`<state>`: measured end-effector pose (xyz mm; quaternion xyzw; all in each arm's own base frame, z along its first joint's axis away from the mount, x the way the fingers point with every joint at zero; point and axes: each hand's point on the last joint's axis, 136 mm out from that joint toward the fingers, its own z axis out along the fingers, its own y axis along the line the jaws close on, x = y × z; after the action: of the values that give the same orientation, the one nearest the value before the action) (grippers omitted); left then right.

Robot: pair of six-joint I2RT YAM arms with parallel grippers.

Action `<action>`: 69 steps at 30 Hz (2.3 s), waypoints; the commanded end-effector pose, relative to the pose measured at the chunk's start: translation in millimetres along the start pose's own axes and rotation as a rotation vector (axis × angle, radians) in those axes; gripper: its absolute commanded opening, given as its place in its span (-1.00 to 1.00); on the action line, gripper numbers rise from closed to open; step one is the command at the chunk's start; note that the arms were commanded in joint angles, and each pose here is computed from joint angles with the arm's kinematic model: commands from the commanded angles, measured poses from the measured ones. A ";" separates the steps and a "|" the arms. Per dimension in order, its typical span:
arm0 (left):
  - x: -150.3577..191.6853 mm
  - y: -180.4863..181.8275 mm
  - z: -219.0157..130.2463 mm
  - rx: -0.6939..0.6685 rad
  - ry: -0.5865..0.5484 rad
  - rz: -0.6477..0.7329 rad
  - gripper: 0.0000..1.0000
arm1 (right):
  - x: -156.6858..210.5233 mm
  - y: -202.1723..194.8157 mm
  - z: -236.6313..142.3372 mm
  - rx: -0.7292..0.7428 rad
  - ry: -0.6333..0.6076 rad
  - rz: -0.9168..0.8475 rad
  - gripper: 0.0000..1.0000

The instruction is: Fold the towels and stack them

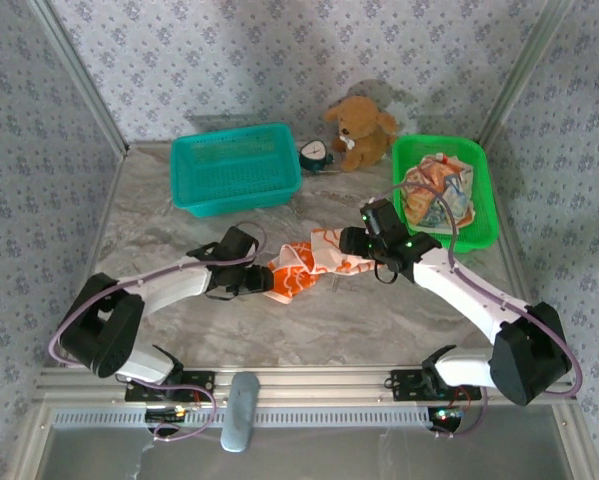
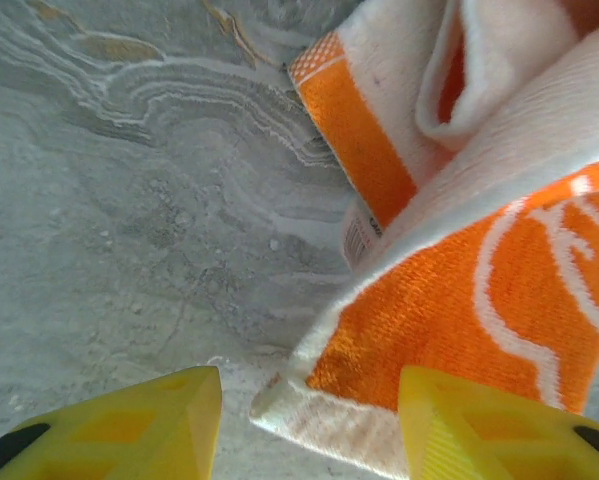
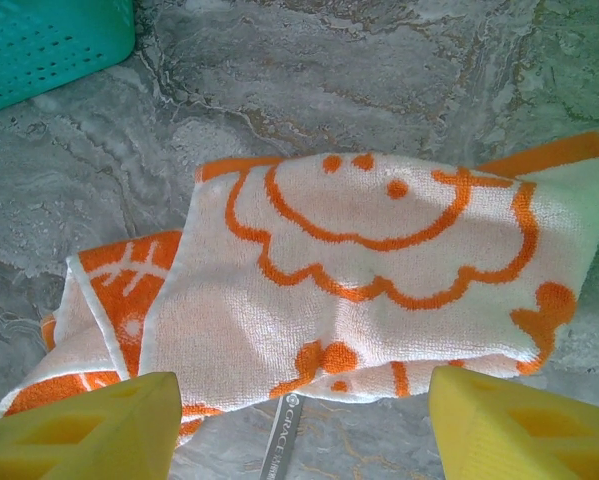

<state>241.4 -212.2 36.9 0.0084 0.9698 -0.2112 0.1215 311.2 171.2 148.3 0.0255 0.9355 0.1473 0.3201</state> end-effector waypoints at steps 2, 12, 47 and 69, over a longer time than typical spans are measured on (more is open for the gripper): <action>4.4 -5.7 12.9 0.039 0.025 0.005 -0.05 | -5.0 6.6 -8.7 -0.016 -0.015 -0.019 0.37; -23.5 -40.3 -33.2 0.102 -0.062 -0.004 -1.00 | 2.4 5.2 -8.9 -0.007 -0.009 -0.021 0.37; -158.9 -227.6 -276.2 0.221 -0.669 -0.025 -1.00 | -5.9 -1.0 -23.4 -0.133 -0.047 -0.067 0.38; -9.3 23.0 -75.2 -0.213 -0.295 -0.358 -1.00 | 80.5 57.7 17.9 -0.216 0.154 0.010 0.17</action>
<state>224.4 -155.7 84.9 -0.1990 0.9543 -0.0939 0.2022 254.0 225.6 110.9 -0.0436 0.9377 0.2341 0.2530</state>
